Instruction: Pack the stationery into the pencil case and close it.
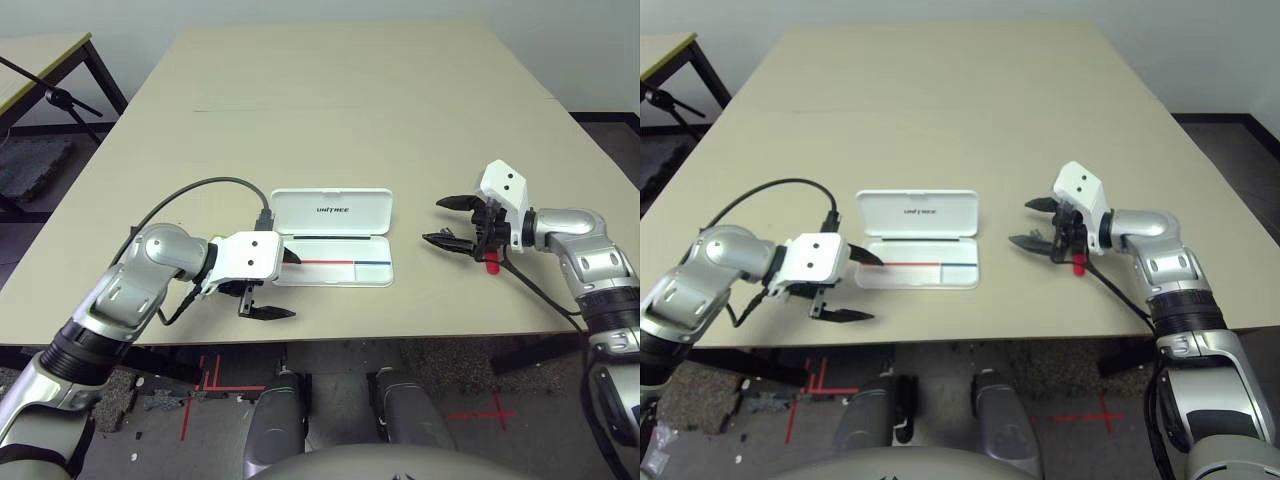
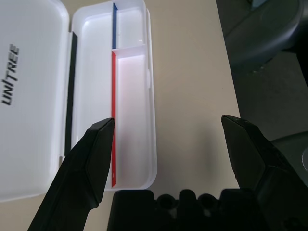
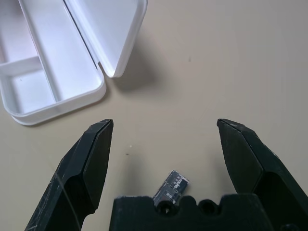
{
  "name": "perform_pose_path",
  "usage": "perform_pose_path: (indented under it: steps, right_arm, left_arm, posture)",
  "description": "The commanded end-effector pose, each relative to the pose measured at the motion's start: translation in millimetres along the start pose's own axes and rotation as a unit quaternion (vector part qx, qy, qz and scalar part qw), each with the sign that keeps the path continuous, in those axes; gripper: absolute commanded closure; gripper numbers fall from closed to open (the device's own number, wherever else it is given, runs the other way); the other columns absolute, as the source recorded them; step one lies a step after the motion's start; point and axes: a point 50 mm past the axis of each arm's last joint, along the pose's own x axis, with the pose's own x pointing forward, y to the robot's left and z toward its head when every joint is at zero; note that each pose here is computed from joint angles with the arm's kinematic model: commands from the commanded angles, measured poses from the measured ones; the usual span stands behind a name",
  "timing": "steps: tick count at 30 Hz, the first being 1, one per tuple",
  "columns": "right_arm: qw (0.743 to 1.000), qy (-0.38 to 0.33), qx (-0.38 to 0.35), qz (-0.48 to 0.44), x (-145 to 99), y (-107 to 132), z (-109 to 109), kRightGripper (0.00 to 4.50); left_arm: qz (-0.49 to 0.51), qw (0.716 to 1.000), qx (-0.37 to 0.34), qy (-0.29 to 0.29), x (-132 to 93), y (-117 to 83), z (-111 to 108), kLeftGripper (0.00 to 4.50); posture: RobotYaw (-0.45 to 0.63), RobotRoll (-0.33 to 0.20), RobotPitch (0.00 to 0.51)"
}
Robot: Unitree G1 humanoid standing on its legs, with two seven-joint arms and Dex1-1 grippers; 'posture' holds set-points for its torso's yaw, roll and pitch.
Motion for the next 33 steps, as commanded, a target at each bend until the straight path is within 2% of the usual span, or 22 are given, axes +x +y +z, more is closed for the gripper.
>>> perform_pose_path:
  steps: [1,6,14,18,23,27,33]
  right_arm:
    - [1.000,-0.014,0.021,-0.019,-8,0,7,0.00]
    - [0.988,-0.050,0.083,-0.118,-11,-5,30,0.00]
    - [0.972,0.035,0.183,-0.146,-14,13,45,0.00]
    - [0.941,0.118,0.227,-0.220,-21,10,36,0.00]
    - [0.895,0.175,0.282,-0.297,-31,10,16,0.00]
    - [0.854,0.221,0.296,-0.367,-47,8,-15,0.00]
    - [0.831,0.230,0.311,-0.399,-56,11,-31,0.00]
  left_arm:
    - [0.022,0.999,0.010,-0.024,-11,4,10,0.04]
    - [0.068,0.993,0.029,-0.092,-26,15,21,0.04]
    - [0.075,0.988,0.027,-0.130,-28,17,29,0.04]
    - [0.075,0.987,0.026,-0.137,-24,18,31,0.04]
    - [0.071,0.987,0.028,-0.140,-18,18,31,0.04]
    - [0.064,0.987,0.031,-0.145,-13,20,32,0.04]
    - [0.052,0.988,0.034,-0.144,-7,21,32,0.04]
  posture:
    - [-0.03,0.000,0.090]
    - [-0.03,0.000,0.095]
    - [-0.05,0.000,0.102]
    - [-0.06,0.000,0.105]
    - [-0.08,0.000,0.110]
    - [-0.10,0.000,0.115]
    - [-0.12,0.000,0.117]
